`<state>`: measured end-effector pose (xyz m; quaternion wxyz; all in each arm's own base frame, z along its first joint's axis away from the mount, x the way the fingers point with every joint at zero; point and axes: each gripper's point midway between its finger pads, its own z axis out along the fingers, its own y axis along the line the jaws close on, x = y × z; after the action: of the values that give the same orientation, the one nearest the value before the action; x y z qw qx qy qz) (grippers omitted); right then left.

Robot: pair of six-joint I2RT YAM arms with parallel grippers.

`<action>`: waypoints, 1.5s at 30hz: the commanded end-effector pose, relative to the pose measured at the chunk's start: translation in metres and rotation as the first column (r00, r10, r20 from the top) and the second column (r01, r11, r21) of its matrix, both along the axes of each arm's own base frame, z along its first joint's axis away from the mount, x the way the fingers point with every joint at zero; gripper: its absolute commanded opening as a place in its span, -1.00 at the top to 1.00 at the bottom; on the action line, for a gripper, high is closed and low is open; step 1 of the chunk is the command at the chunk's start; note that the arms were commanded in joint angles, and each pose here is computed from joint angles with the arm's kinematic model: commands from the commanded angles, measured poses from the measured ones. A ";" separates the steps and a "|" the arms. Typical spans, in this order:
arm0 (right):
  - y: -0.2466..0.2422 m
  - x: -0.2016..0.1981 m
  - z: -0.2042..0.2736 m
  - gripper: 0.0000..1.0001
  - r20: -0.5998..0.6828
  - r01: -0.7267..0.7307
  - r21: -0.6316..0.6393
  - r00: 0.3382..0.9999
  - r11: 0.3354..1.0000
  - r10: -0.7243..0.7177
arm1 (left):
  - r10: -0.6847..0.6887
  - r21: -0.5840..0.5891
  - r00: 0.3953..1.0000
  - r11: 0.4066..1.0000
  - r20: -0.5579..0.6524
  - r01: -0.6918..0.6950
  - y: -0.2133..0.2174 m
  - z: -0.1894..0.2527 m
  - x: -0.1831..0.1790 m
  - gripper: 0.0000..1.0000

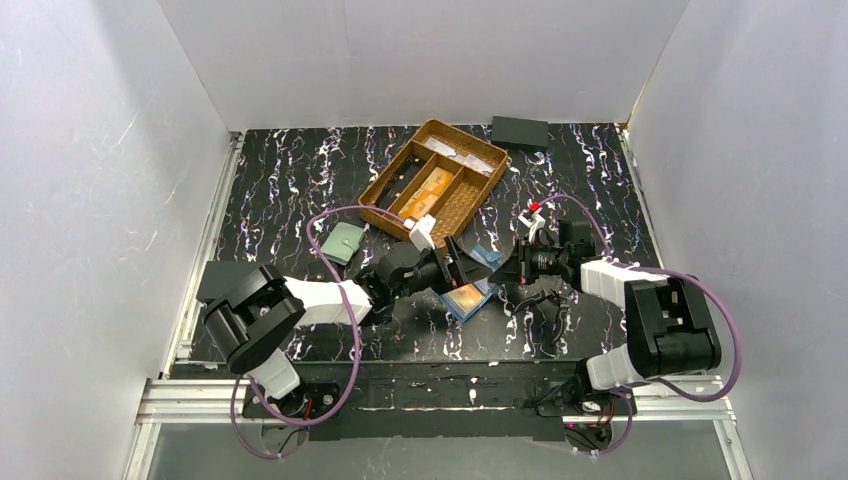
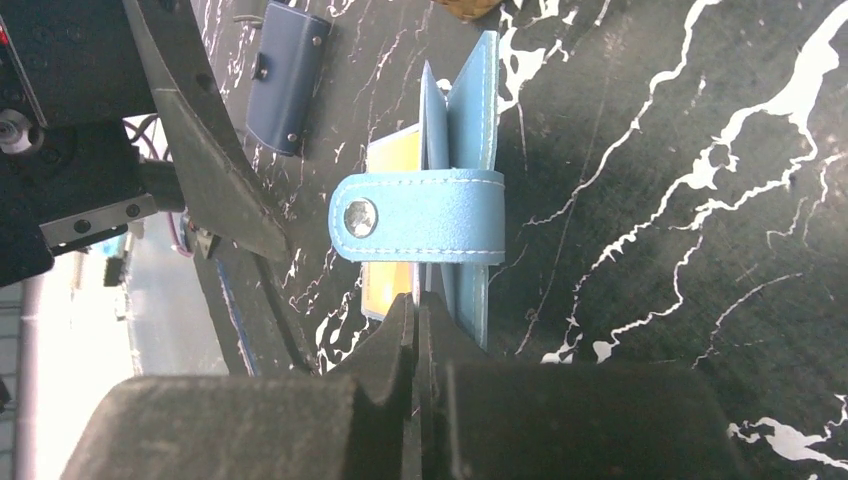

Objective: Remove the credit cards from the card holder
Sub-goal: Remove the credit card from the card holder.

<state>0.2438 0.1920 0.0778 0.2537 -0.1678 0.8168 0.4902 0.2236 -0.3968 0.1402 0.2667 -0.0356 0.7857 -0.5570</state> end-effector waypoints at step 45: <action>0.005 0.013 -0.017 0.68 -0.072 -0.101 -0.040 0.993 0.994 0.098 | 0.096 0.074 0.975 0.994 -0.198 -0.083 0.009 -0.078 0.020 -0.32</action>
<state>0.2563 0.1926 0.0611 0.2040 -0.1735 0.8258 0.4963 0.2448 -0.3892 0.0618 0.2108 -0.1254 0.8226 -0.5130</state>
